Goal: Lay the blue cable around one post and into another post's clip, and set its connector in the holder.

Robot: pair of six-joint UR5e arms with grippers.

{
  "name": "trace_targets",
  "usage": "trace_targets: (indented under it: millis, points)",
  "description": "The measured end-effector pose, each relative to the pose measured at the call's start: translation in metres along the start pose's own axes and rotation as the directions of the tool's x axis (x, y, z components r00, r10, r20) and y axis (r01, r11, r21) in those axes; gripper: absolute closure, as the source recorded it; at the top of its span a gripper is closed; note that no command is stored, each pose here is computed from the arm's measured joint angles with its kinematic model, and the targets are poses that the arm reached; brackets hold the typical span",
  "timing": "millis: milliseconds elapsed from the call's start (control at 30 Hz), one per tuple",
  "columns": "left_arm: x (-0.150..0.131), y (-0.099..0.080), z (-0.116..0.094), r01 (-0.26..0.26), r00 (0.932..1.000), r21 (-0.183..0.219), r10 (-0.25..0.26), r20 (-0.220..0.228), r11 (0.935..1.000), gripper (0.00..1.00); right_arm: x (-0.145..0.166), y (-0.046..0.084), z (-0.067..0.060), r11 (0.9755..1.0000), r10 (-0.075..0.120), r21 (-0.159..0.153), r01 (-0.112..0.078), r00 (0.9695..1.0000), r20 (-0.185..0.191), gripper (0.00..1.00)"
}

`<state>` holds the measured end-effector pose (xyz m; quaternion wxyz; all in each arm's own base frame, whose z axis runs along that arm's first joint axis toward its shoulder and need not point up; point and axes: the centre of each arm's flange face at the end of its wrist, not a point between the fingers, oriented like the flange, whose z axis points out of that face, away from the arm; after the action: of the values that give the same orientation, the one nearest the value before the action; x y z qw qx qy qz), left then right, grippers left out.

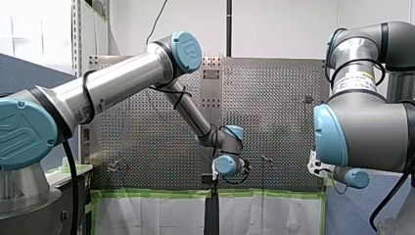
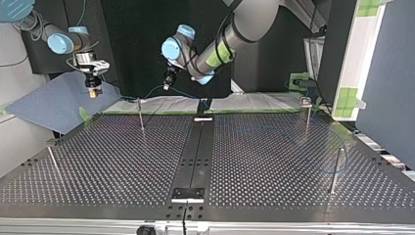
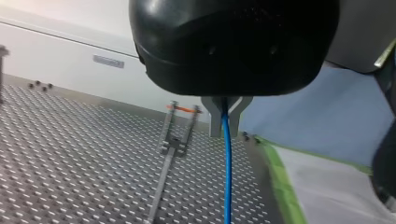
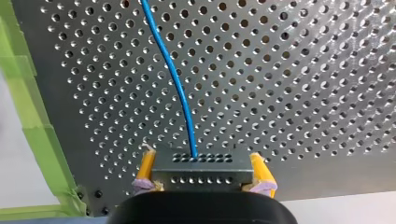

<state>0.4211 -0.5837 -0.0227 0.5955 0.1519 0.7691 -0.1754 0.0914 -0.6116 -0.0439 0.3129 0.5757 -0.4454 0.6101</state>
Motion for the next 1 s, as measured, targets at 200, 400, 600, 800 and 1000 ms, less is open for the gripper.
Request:
trace_targets:
  millis: [200, 400, 600, 800, 1000]
  points:
    - [0.021, 0.006, -0.005, -0.011, 0.9994, -0.008, 0.011, -0.032, 0.9999, 1.0, -0.005, 0.001, -0.001, 0.9999, -0.002, -0.012, 0.002, 1.0, 0.006, 1.0]
    - [0.024, 0.001, -0.014, -0.042, 0.9977, -0.013, 0.041, -0.054, 0.999, 1.0, -0.007, 0.004, -0.006, 0.9997, -0.017, -0.019, 0.018, 0.9993, 0.033, 1.0]
    - [0.006, -0.019, -0.024, -0.055, 0.9974, 0.013, 0.056, -0.045, 0.9984, 1.0, -0.005, 0.003, -0.012, 0.9991, -0.043, -0.005, 0.043, 0.9973, 0.059, 1.0]
    - [-0.017, -0.035, -0.032, -0.052, 0.9984, 0.033, 0.053, -0.021, 0.9981, 1.0, 0.013, 0.003, -0.015, 0.9983, -0.059, -0.004, 0.059, 0.9974, 0.041, 1.0]
    - [-0.031, -0.038, -0.035, -0.049, 0.9987, 0.036, 0.049, -0.01, 0.9981, 1.0, 0.026, 0.009, -0.014, 0.9985, -0.054, -0.011, 0.054, 0.9984, 0.016, 1.0]
